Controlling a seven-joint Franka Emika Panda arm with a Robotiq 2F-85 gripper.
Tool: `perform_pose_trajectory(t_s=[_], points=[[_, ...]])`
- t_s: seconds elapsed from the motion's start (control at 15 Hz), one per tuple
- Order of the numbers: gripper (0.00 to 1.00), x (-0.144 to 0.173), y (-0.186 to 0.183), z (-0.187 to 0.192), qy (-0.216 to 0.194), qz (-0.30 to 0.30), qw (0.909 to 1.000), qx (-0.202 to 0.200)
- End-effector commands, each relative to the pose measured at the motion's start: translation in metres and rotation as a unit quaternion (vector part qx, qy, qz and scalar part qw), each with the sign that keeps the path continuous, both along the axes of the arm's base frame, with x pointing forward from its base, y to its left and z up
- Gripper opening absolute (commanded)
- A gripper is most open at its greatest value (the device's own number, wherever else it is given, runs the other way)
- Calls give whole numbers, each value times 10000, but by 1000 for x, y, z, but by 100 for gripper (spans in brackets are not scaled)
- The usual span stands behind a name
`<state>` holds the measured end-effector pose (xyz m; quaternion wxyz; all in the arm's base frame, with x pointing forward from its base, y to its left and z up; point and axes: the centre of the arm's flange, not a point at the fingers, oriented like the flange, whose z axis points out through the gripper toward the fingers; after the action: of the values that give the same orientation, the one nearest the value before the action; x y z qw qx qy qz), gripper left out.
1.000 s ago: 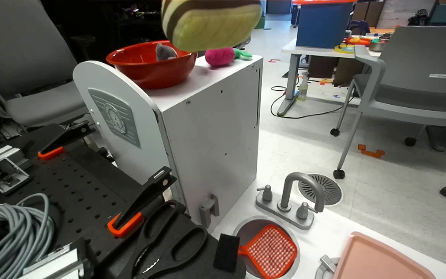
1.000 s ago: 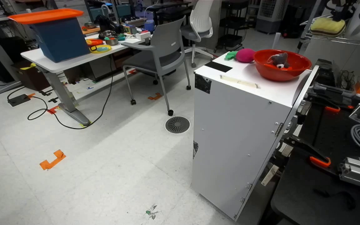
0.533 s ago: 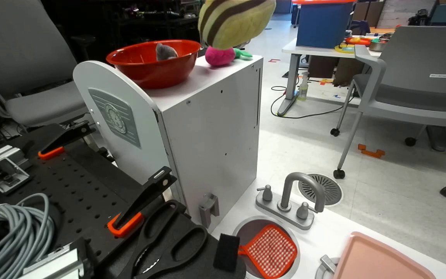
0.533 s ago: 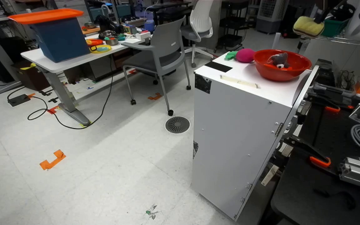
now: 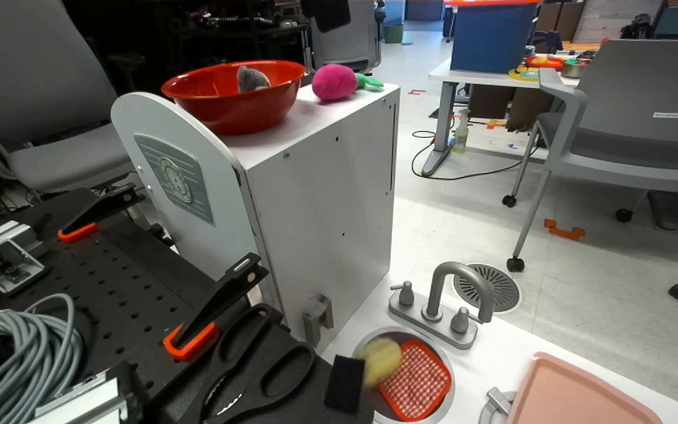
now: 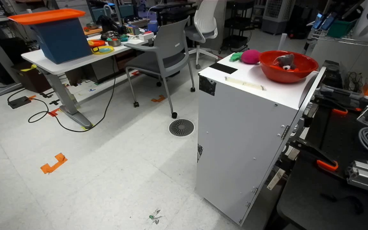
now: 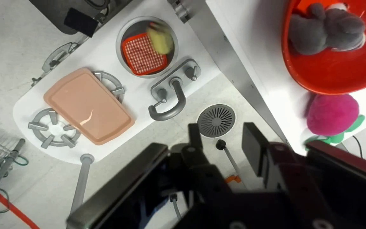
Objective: Remove the yellow object from the orange bowl and put it on the counter
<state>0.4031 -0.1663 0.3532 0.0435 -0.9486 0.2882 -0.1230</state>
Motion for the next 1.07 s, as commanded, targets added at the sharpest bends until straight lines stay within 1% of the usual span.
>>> perform_pose_trajectory(t_s=[0.0, 0.13, 0.27, 0.33, 0.67, 0.73, 0.87, 0.93, 1.0], points=[[71, -9, 0, 0, -204, 46, 9996, 214], [86, -12, 3, 1, -224, 74, 9995, 220], [99, -15, 7, 1, -220, 108, 9995, 192], [100, -16, 9, 0, -227, 115, 9995, 191], [100, -29, 29, -10, -100, 215, 9996, 153], [100, -31, 35, -12, -61, 286, 9995, 145], [100, -35, 52, -17, 65, 631, 9980, -9], [100, -26, 35, -19, 145, 422, 9989, 147], [100, -27, 39, -22, 178, 460, 9987, 144]])
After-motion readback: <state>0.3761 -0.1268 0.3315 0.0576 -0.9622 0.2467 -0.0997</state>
